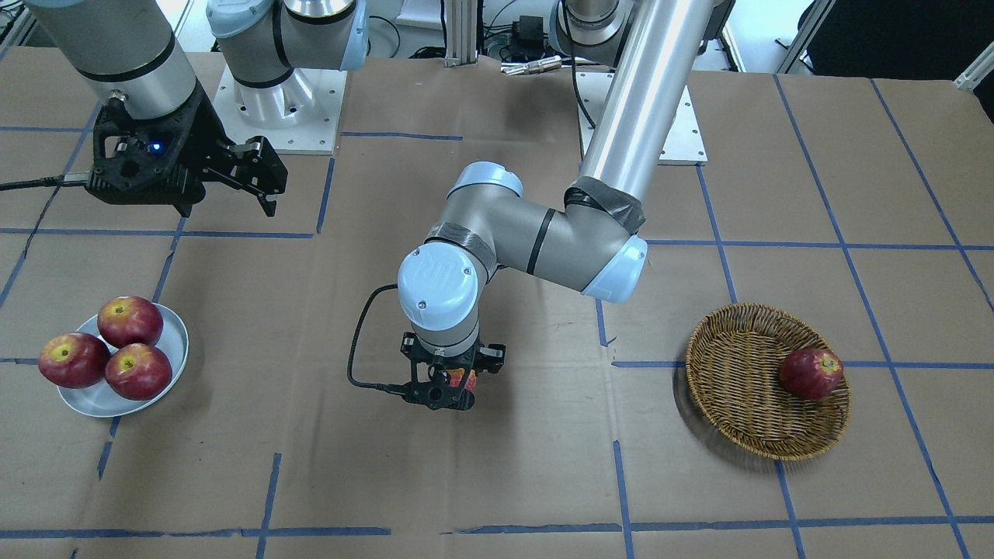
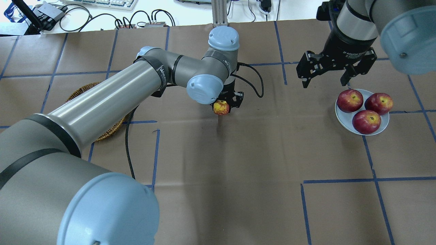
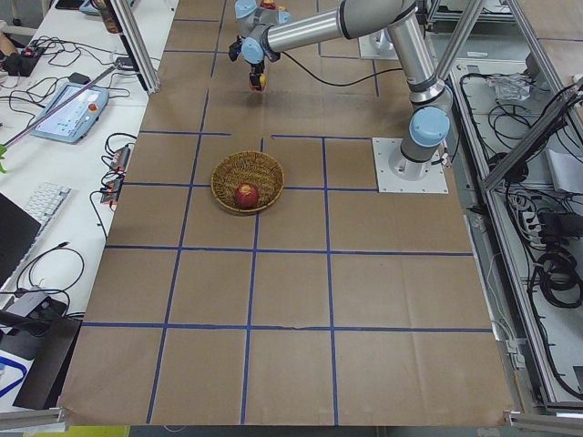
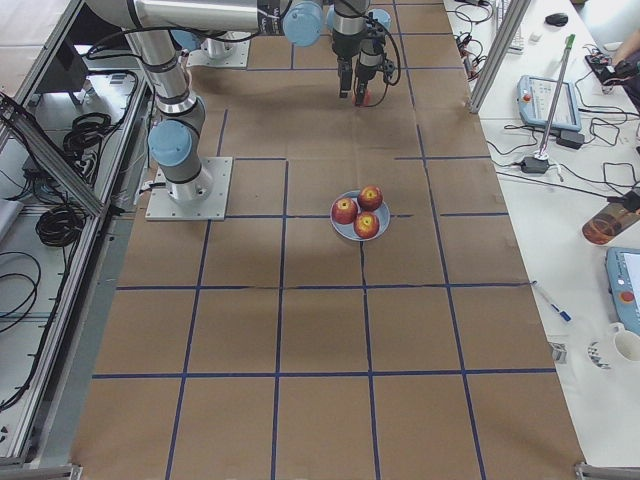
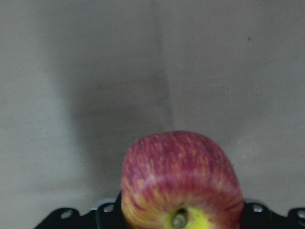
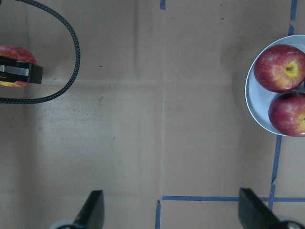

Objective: Transfer apple from basket to plate
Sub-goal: 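Lower the apple onto the table center, open and raise the left gripper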

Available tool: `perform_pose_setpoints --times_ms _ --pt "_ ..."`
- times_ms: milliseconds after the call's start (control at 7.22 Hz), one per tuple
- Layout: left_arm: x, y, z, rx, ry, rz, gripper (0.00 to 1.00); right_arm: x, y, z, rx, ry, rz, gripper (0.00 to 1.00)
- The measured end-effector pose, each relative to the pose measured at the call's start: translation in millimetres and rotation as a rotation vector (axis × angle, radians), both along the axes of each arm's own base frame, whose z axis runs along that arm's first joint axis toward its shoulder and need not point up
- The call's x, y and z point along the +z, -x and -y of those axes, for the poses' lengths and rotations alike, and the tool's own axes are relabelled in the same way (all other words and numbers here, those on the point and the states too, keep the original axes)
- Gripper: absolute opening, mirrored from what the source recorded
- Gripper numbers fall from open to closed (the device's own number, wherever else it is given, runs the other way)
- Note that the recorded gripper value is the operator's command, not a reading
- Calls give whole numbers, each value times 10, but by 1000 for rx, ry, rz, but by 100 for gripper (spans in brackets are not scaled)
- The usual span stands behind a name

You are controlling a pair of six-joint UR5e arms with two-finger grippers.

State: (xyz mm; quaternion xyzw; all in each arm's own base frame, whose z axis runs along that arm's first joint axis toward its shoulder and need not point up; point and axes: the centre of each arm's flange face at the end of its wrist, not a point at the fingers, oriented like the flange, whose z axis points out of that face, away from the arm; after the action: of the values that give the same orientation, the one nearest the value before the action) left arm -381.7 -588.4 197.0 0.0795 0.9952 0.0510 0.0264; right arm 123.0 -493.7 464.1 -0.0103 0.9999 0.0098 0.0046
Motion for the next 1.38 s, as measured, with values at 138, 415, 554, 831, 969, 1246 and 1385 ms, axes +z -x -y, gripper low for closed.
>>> perform_pose_setpoints --times_ms 138,415,554,831,969,1246,1385 --pt "-33 3 -18 -1 -3 0 57 -1 1 0 0 0 -1 100" --pt "-64 7 -39 2 -10 -3 62 -2 1 -2 0 -2 -1 100" --pt "-75 14 -45 10 -14 -9 63 -2 0 -2 0 -2 0 100" --pt "-95 21 -49 20 -19 -14 72 -5 1 -1 1 -3 -1 100" --pt "-109 23 -47 22 -21 -15 80 -6 1 0 1 -3 -1 100" --pt "-80 30 -33 22 -16 -18 98 -3 2 -2 1 -3 -2 100" --pt "31 31 -14 21 0 -23 99 -3 3 -2 1 -3 -3 100"
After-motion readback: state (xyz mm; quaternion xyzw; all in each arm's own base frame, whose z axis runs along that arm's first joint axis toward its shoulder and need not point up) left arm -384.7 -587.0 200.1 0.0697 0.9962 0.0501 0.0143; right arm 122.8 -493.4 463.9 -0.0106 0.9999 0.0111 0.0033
